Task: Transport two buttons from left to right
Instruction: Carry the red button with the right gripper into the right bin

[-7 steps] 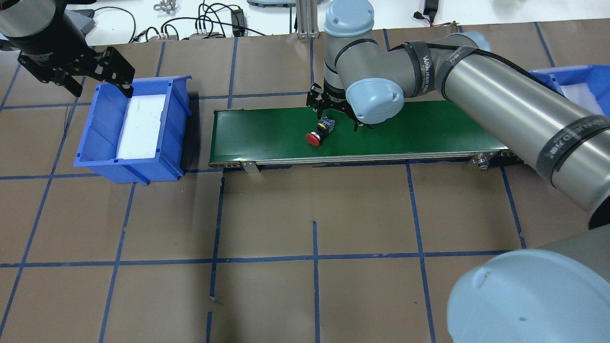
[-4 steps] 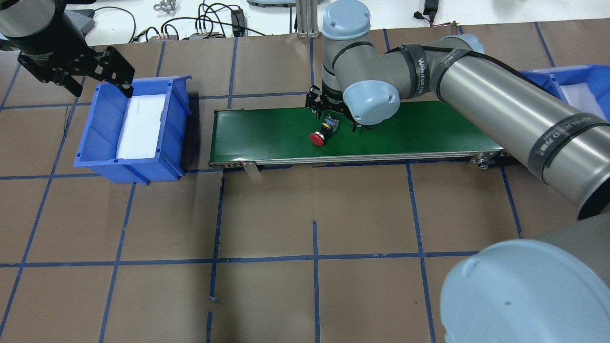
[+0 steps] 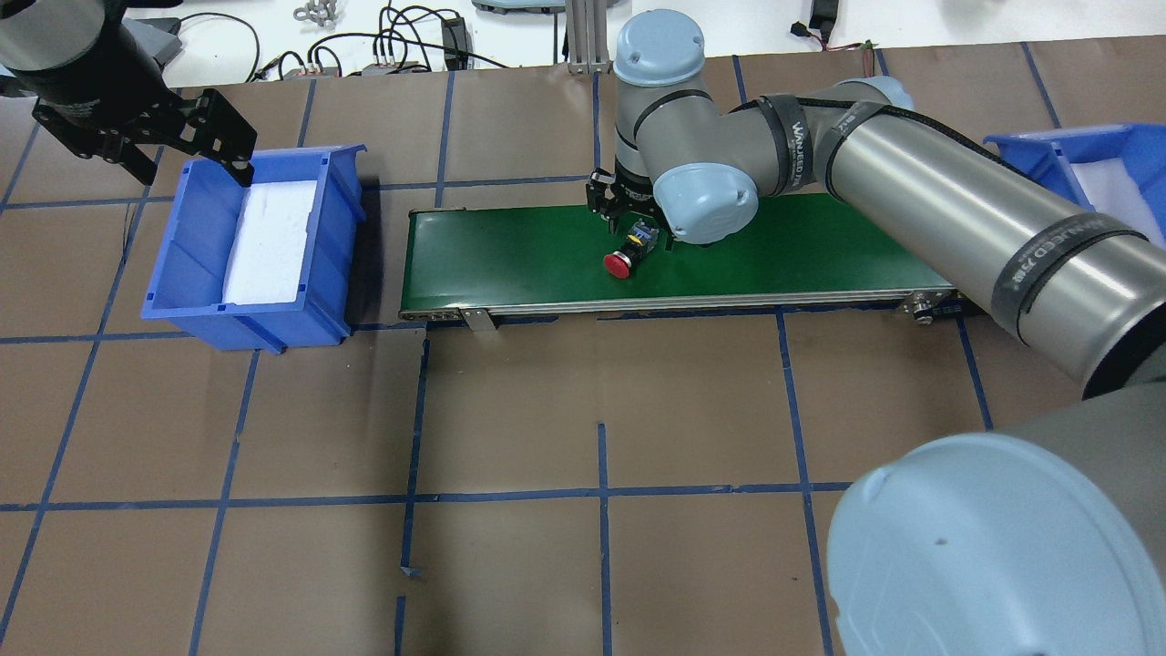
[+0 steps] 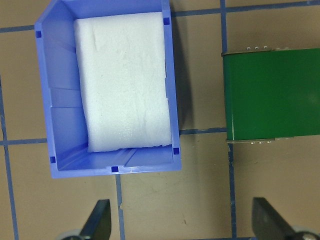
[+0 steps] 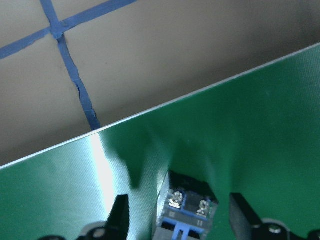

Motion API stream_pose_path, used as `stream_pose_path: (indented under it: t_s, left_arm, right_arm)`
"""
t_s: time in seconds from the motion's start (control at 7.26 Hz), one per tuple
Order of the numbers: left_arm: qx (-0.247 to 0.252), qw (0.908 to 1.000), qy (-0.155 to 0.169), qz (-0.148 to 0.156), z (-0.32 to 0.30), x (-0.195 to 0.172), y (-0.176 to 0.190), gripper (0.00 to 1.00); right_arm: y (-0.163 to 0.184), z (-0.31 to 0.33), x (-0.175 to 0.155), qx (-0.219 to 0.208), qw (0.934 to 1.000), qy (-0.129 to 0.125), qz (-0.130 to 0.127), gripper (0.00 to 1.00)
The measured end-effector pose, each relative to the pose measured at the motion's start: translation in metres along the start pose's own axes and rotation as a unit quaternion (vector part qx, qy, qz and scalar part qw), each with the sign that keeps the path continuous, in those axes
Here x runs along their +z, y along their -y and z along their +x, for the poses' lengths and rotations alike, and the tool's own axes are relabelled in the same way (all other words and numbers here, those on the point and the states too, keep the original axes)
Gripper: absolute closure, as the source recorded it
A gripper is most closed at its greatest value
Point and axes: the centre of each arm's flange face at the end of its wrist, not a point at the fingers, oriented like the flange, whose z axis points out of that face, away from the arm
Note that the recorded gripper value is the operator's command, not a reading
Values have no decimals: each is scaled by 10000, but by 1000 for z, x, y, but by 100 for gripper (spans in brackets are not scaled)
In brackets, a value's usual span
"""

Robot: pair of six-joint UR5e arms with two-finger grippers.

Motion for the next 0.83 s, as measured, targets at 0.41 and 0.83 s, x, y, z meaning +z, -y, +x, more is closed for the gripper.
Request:
stream_pose_path:
  t_s: [0.41,0.83]
  left_arm:
    - [29,10000,25,-31,-1,0,-1,0]
    - [18,10000,34,-22,-1,-1,-1,0]
  right_arm:
    - [11,11,-6,-538,9985,-79,68,95]
    - [68,67,-40,-1190,9928,-96,121,95]
